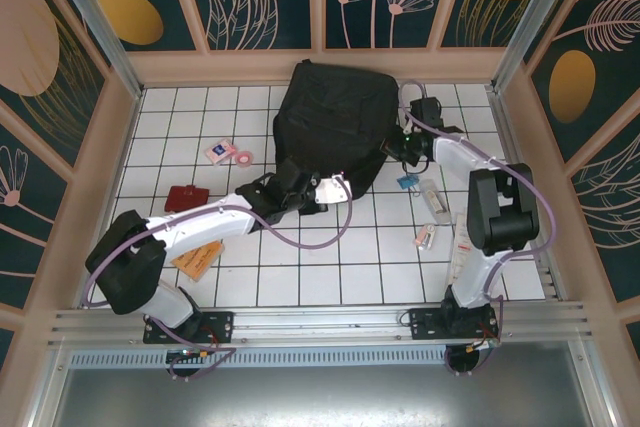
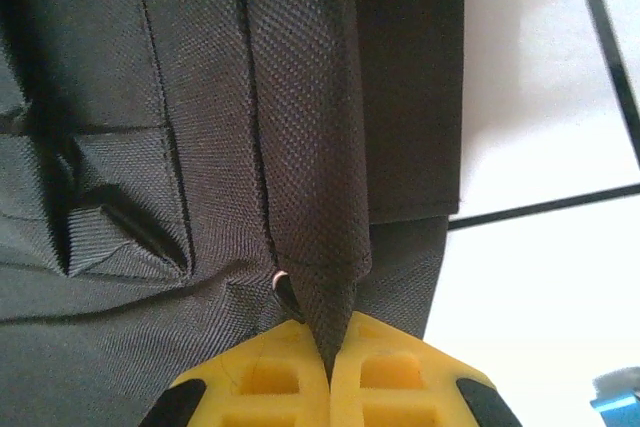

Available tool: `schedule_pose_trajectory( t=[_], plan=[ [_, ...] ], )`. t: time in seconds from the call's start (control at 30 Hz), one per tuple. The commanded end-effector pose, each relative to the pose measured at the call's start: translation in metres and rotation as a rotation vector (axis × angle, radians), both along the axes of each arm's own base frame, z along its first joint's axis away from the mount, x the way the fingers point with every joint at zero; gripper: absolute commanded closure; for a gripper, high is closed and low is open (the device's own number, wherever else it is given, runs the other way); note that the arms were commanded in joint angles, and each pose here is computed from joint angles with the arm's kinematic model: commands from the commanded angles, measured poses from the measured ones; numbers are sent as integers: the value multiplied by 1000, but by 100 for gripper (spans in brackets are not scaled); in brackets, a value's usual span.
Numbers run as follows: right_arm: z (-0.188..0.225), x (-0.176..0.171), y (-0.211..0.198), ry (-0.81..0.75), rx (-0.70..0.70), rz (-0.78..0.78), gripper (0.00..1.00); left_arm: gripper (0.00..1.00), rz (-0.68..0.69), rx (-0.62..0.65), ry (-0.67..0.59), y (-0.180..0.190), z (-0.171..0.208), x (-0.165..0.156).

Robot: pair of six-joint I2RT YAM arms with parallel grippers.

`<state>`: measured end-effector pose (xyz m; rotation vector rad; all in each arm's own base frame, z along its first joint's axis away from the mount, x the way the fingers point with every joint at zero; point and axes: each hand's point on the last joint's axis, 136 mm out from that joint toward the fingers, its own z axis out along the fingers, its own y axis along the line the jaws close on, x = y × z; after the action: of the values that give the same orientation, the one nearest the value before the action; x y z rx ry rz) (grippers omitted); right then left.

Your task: Pack books, pencil case, and school supplies into a backpack

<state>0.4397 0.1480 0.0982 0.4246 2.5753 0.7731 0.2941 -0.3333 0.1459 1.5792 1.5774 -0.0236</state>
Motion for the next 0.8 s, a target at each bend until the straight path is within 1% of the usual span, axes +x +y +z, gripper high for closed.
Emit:
schedule_pose_trajectory(
  t=[0.0,0.1,0.2,0.3,0.37,0.47,0.5,0.63,0.7,0.77],
  plan=[
    [23,27,7,-102,15,87,92,100,-63,-12,44,-18,3,-14],
    [26,36,19,-102,33,131,89,100,-98,-45,58,-34,10,-16],
    [25,41,29,-102,7,152,84,100,-130,-87,70,-53,21,-16],
    [29,42,19,-102,-57,96,68,100,-124,-143,60,-66,35,-8],
    [38,41,1,-117,-122,21,59,100,-115,-180,44,-71,43,-4],
    [59,32,-24,-134,-195,-100,41,100,-107,-203,41,-76,46,0],
    [63,27,-28,-120,-193,-129,40,100,-101,-208,40,-77,46,2],
    [72,-4,-17,-68,-74,-129,40,100,-112,-203,49,-78,40,0],
    [71,-22,-8,-44,17,-137,38,100,-117,-197,44,-76,37,-2],
    [64,-39,1,-2,105,-148,39,100,-119,-184,34,-73,36,-2]
  ],
)
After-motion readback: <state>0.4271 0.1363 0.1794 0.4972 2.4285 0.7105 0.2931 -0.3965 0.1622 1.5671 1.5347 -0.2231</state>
